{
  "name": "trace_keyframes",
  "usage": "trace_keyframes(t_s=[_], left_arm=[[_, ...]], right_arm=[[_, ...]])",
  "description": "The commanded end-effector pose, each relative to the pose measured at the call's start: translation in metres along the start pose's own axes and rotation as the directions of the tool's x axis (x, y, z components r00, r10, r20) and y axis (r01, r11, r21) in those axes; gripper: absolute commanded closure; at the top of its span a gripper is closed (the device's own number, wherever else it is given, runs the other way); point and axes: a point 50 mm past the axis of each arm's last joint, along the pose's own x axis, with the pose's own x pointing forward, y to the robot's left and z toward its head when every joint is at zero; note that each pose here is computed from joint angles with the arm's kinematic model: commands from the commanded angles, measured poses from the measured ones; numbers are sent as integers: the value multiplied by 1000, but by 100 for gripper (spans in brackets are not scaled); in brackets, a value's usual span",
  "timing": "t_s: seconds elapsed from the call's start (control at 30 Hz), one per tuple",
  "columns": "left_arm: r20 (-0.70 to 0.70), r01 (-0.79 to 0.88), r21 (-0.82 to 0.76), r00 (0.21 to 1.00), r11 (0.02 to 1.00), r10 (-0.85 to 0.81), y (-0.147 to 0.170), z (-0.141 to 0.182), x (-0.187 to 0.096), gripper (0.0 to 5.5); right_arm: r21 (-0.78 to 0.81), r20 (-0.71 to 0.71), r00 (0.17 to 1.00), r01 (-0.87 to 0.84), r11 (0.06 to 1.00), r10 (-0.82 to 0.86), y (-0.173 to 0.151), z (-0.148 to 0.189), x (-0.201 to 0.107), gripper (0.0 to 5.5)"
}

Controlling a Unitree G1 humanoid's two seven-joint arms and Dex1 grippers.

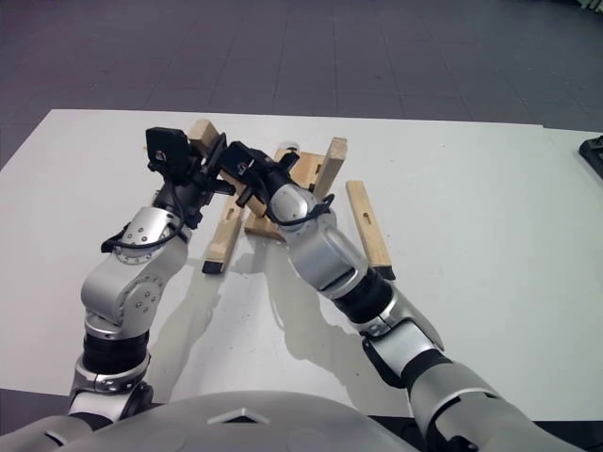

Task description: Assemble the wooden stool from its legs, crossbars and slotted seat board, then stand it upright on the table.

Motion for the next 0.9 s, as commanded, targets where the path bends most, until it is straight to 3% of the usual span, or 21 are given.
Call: trace_keyframes(t_s=[0.03,0.13,0.33,0.47,0.57,0.9], left_arm=[[-267,49,-47,962,998,-60,-7,-44,-8,442],[-282,30,-49,959,998,-42,-6,-47,-8,445],[-289,1,-48,957,999,-15,-4,-46,-4,447],[-268,16,-45,963,999,-28,-6,-44,-3,447],[-238,39,-60,970,997,-52,-8,-43,-1,447],[-140,111,-128,982,986,-128,-16,-35,6,283]], right_arm=[[104,170,956,223,969,-239,-38,15,-13,467],[172,246,897,333,927,-368,-60,28,-25,424],[265,150,979,98,959,-141,-31,1,-27,326],[359,315,908,155,920,-275,-56,31,-42,272],[431,332,875,190,882,-351,-76,39,-45,223],[482,387,812,225,847,-436,-94,48,-53,79]])
